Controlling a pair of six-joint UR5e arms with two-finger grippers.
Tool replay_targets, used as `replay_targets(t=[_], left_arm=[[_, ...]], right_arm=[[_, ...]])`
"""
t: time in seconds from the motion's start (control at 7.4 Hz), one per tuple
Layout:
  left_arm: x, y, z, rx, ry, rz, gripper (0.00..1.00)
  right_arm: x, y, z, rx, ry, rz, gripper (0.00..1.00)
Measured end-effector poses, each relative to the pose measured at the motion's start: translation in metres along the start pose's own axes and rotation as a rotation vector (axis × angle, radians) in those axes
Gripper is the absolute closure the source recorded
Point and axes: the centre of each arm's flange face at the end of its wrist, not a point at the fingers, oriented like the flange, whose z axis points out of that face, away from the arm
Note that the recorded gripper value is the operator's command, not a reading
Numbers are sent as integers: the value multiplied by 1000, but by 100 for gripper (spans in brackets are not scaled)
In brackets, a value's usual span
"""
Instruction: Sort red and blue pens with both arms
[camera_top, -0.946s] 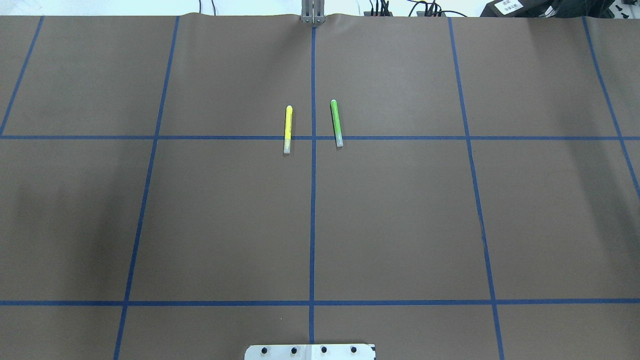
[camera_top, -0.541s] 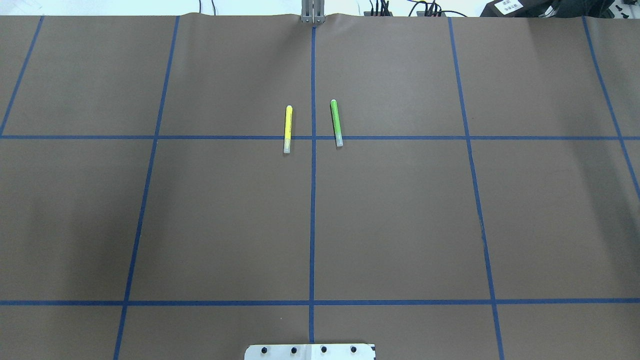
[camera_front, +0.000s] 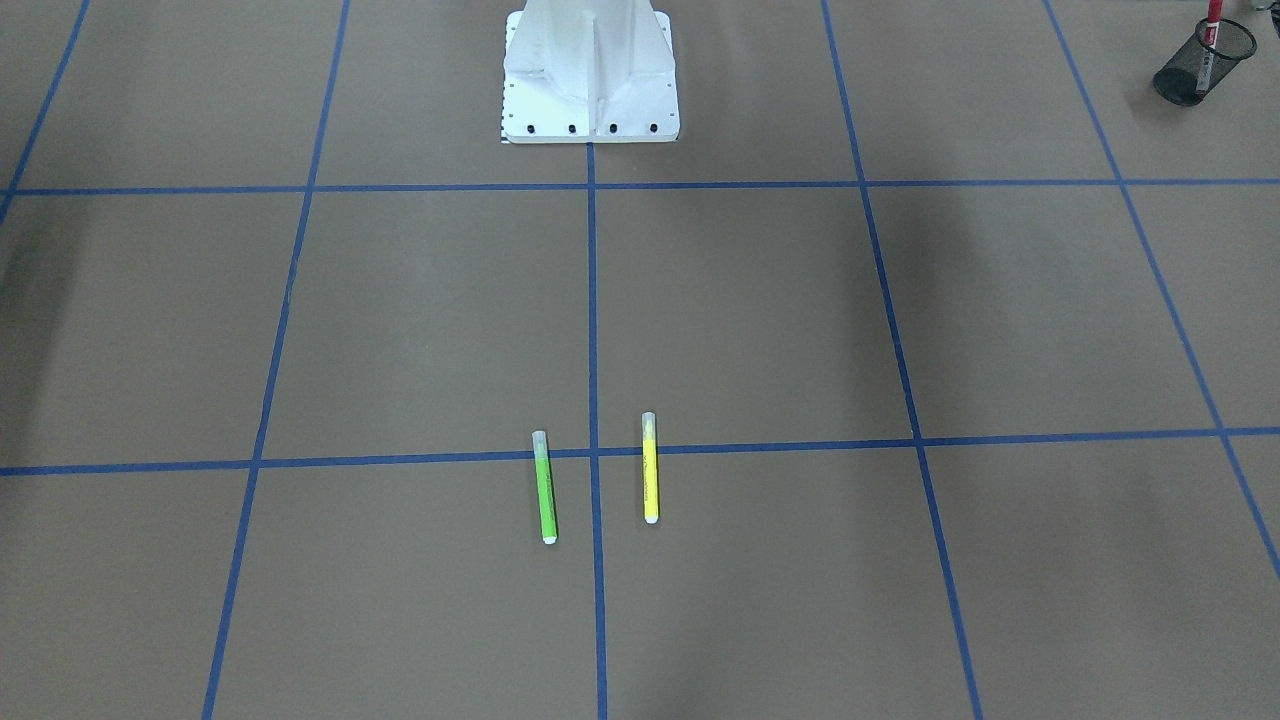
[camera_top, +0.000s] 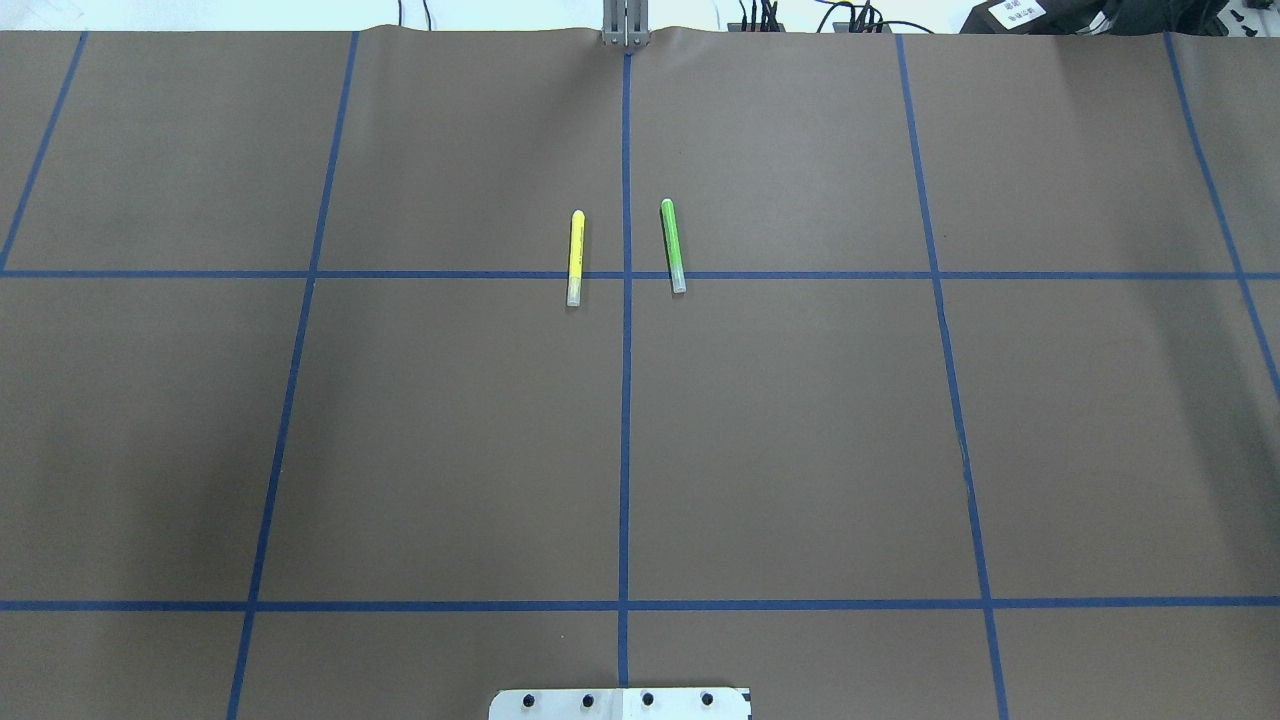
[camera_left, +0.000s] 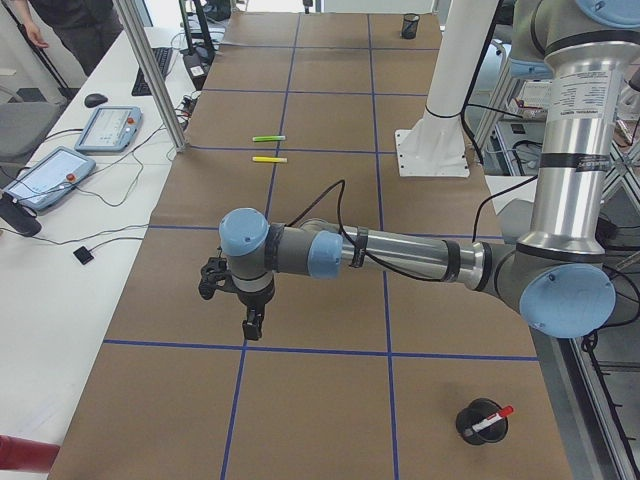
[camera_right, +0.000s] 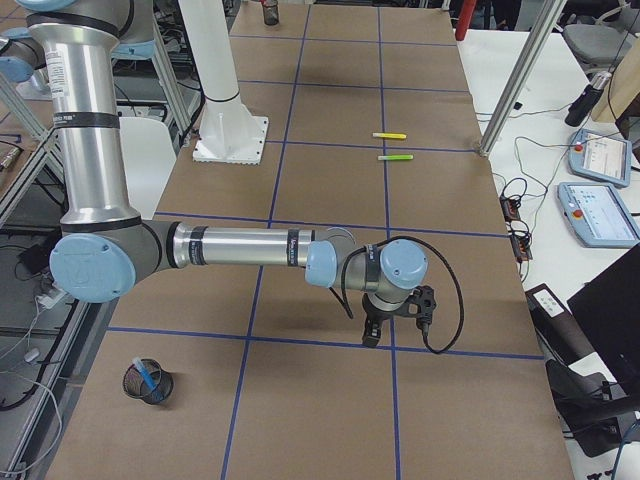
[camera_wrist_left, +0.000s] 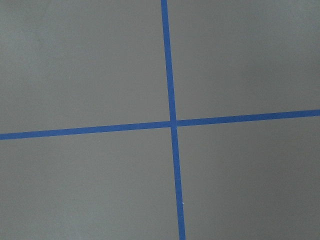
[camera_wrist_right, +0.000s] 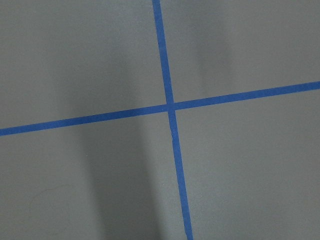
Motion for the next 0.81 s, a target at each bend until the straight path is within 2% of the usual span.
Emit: replay_targets(t=[0.81], left_arm=[[0, 1, -1, 1, 0, -1, 0]], right_arm=[[1, 1, 1, -1, 2, 2, 0]])
